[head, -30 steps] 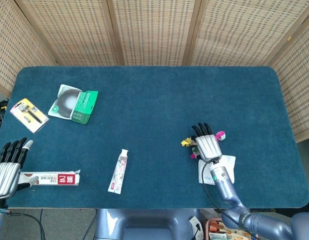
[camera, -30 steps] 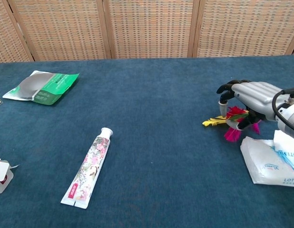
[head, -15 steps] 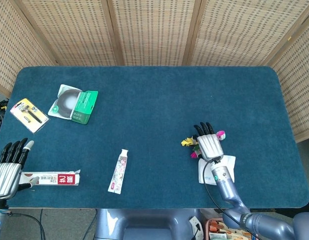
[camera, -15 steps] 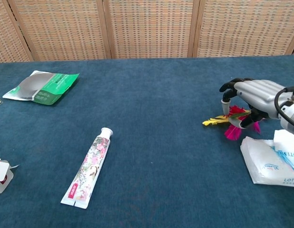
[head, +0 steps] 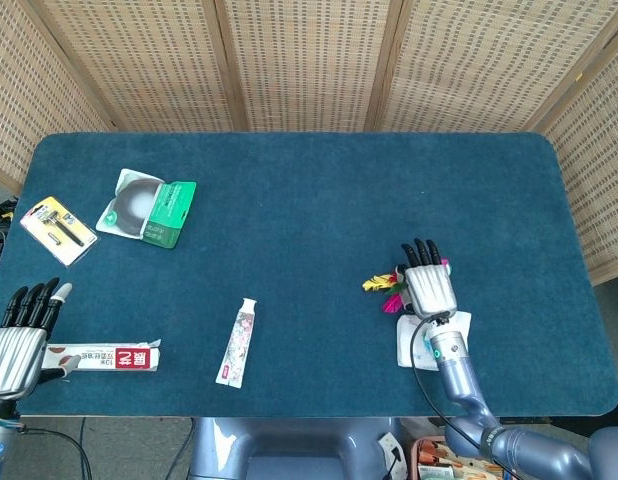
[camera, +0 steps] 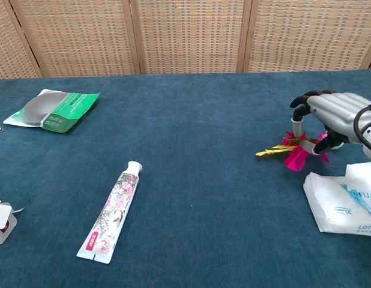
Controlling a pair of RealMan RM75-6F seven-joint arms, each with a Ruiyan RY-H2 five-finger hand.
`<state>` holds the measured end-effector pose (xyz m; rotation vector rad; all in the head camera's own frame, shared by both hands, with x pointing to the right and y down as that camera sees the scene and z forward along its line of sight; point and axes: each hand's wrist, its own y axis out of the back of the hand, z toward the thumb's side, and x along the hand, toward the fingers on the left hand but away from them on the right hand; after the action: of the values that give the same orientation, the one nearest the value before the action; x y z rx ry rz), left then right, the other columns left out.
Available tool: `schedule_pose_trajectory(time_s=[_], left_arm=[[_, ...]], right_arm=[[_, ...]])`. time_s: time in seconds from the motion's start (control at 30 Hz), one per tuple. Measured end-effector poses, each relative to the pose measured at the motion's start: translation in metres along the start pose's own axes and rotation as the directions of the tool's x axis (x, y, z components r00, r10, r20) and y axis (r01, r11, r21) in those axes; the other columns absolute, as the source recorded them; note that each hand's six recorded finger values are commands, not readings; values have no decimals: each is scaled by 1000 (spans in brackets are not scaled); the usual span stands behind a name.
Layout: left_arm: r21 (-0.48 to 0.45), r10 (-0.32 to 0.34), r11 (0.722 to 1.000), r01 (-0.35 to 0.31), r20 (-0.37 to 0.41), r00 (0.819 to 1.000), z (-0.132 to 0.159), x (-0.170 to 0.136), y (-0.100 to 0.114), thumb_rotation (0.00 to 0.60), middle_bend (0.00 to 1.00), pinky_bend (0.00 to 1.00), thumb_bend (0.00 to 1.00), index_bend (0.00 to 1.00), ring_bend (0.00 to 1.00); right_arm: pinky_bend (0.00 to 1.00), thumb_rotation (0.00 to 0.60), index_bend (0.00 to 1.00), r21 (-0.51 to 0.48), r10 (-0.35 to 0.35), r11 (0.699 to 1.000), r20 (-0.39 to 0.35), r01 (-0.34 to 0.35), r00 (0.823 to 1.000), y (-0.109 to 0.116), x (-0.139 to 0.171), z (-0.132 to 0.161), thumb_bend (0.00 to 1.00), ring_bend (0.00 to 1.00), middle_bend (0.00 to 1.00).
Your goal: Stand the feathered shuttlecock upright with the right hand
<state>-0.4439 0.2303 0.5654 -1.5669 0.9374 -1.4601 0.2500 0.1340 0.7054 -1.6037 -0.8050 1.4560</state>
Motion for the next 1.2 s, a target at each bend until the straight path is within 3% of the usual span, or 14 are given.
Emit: schedule_pose_trajectory(time_s=[0.43, 1.2], left_arm=[[-2, -1, 1000, 1, 1, 1000, 0, 0, 0, 600, 0, 0, 6, 0, 0], [-22, 1, 1000, -1, -7, 1000, -4, 0, 3, 600, 0, 0, 5, 0, 0]], right_arm=[[0, 600, 541, -15, 5, 1000, 13, -4, 1000, -4, 0, -4, 398, 0, 165], [0, 600, 625, -35, -18, 999, -21, 18, 1000, -2, -5, 22, 398, 0, 228]])
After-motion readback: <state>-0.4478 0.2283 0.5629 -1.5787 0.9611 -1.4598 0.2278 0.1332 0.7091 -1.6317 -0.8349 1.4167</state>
